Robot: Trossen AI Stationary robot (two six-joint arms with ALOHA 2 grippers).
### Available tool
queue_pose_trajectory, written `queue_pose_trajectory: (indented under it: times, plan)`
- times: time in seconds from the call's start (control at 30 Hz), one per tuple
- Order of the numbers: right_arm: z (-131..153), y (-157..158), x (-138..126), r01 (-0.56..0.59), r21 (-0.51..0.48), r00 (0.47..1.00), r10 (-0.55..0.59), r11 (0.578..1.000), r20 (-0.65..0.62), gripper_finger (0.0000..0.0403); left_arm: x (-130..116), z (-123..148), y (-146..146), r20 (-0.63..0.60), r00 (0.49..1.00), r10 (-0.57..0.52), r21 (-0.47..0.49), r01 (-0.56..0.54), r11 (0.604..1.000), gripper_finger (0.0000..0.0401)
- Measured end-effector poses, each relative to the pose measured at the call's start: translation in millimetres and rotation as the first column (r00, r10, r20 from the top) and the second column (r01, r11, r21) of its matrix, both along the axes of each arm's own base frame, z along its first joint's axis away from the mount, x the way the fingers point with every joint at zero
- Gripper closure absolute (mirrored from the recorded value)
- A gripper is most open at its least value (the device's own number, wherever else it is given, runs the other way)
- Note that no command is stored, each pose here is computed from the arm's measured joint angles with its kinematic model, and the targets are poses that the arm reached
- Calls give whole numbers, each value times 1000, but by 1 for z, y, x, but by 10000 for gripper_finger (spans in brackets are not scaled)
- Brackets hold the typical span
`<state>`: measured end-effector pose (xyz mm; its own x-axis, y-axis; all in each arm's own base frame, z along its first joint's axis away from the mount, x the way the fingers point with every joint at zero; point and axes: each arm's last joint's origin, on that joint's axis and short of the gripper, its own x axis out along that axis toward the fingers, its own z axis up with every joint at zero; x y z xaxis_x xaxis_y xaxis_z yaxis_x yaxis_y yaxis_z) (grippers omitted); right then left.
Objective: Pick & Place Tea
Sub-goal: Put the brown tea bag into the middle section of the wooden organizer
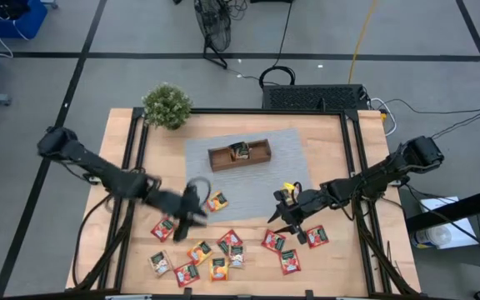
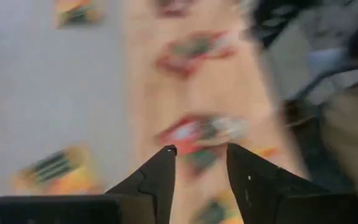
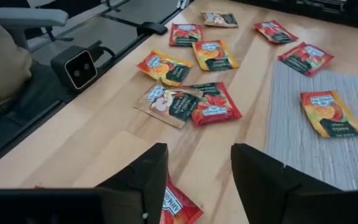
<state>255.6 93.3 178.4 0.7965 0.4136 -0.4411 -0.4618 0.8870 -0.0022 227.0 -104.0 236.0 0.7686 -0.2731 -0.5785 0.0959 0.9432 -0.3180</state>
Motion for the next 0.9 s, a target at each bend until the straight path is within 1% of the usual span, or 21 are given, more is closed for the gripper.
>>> queue_pose_trajectory:
  times: [0.07,0.13,0.17,0.27,0.33,0.4,0.47,0.57,0.67,0.73,0.77,0.8,0.83,0.9]
  plan:
    - [0,0,0,-2,-3,1000,2,1000,3,245,-6,4,-29,-68,998,5,-7,-5,1000,267]
    - [0,0,0,-2,-4,1000,2,1000,5,247,-13,5,-54,-177,982,72,-5,-74,997,278]
    - [0,0,0,-3,-4,1000,3,1000,8,248,-15,8,-67,-215,971,105,-24,-113,993,285]
    - [0,0,0,-11,-19,1000,11,1000,16,248,-23,8,-102,-343,920,189,-45,-217,975,309]
    - [1,0,0,-13,-19,1000,14,1000,23,248,-27,0,-122,-427,875,226,-28,-263,964,325]
    - [3,0,1,-15,-17,999,16,1000,42,248,-30,-10,-137,-494,823,281,10,-318,948,341]
    - [3,0,2,-18,-18,998,19,1000,52,248,-31,-22,-149,-556,756,346,41,-391,919,351]
    - [4,1,2,-22,-25,998,24,999,61,248,-30,-47,-159,-694,602,394,98,-463,881,353]
    - [4,1,2,-23,-26,998,25,999,62,249,-31,-67,-163,-778,467,420,166,-493,854,336]
    - [4,1,2,-24,-29,998,26,999,63,249,-33,-78,-164,-818,379,432,219,-490,844,315]
    - [4,1,2,-26,-32,998,28,999,64,248,-34,-83,-165,-832,344,436,241,-484,841,304]
    - [4,1,2,-27,-36,997,30,999,66,248,-35,-86,-165,-846,315,430,252,-476,843,292]
    - [4,0,2,-30,-42,997,32,999,69,247,-35,-87,-166,-855,303,421,250,-471,846,279]
    - [4,0,2,-36,-56,996,40,998,76,246,-35,-87,-167,-858,312,408,239,-461,855,255]
